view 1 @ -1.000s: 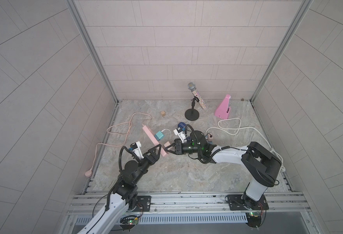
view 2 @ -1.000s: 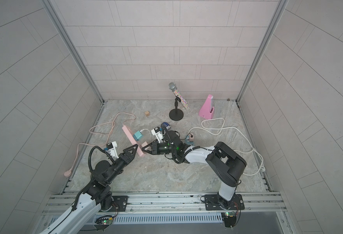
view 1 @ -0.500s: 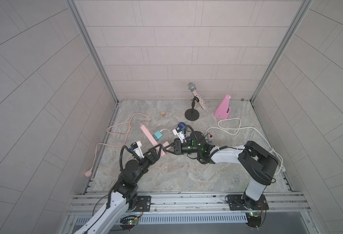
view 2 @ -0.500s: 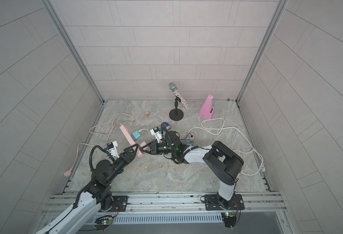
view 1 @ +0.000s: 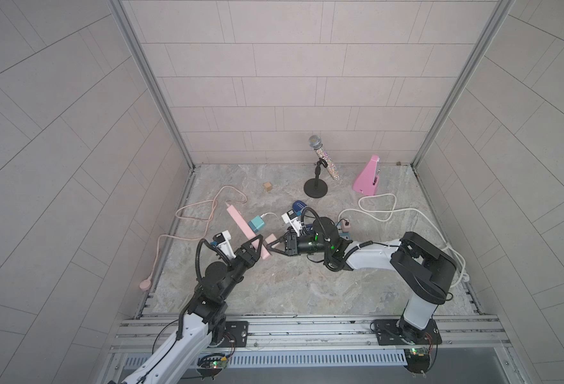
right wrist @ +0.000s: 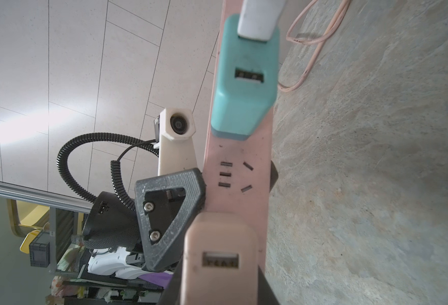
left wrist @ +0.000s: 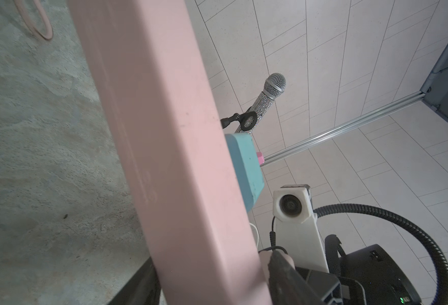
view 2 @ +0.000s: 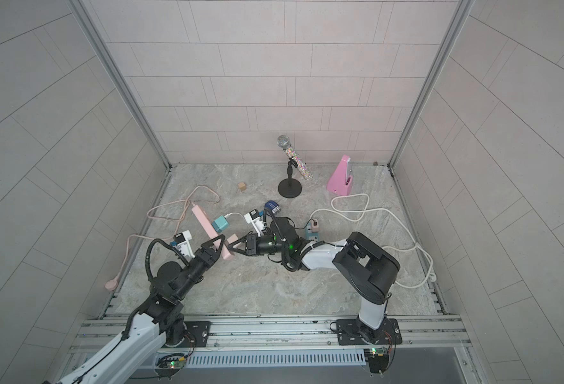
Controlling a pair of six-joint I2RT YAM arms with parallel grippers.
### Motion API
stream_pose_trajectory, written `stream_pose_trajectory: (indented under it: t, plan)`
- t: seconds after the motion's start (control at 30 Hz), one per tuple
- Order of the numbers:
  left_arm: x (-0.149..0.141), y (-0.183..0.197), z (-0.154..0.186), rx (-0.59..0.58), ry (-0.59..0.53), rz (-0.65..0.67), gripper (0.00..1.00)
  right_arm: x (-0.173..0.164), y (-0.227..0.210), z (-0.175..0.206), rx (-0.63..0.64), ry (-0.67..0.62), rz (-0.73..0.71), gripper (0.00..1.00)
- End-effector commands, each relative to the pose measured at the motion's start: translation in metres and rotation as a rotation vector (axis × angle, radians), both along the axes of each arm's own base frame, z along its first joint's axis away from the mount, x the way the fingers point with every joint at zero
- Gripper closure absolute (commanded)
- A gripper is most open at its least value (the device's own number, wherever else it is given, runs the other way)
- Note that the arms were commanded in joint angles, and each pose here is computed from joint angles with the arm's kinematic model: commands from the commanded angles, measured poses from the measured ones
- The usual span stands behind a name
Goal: Unplug the electric shaver
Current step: Remove the plug from the socket.
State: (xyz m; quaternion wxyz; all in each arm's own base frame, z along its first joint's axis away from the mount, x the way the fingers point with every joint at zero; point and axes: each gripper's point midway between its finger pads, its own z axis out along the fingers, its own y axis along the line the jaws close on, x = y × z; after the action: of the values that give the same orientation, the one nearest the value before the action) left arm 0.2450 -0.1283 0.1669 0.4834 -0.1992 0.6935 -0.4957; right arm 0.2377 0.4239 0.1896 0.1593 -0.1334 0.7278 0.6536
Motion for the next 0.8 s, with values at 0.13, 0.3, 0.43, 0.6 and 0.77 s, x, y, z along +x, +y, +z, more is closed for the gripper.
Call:
stream_pose_trajectory:
  t: [0.13,0.3,0.43,0.6,0.77]
  plan:
    - [-0.005,0.001,0.000,-0.014,-0.041,-0.011,0.46,-0.001,0.004,0.028,0.104,-0.092,0.013,1.00]
    - [-0.007,0.001,0.002,-0.019,-0.046,-0.014,0.49,0.006,0.003,0.030,0.124,-0.094,-0.007,1.00]
    - [-0.007,0.002,0.002,-0.020,-0.042,-0.010,0.52,0.013,-0.003,0.030,0.134,-0.095,-0.037,1.00]
    - [-0.008,0.004,0.001,-0.017,-0.041,-0.005,0.57,0.025,-0.016,0.026,0.137,-0.090,-0.091,1.00]
    - [-0.008,0.005,-0.001,-0.013,-0.031,-0.004,0.61,0.034,-0.026,0.022,0.130,-0.085,-0.135,1.00]
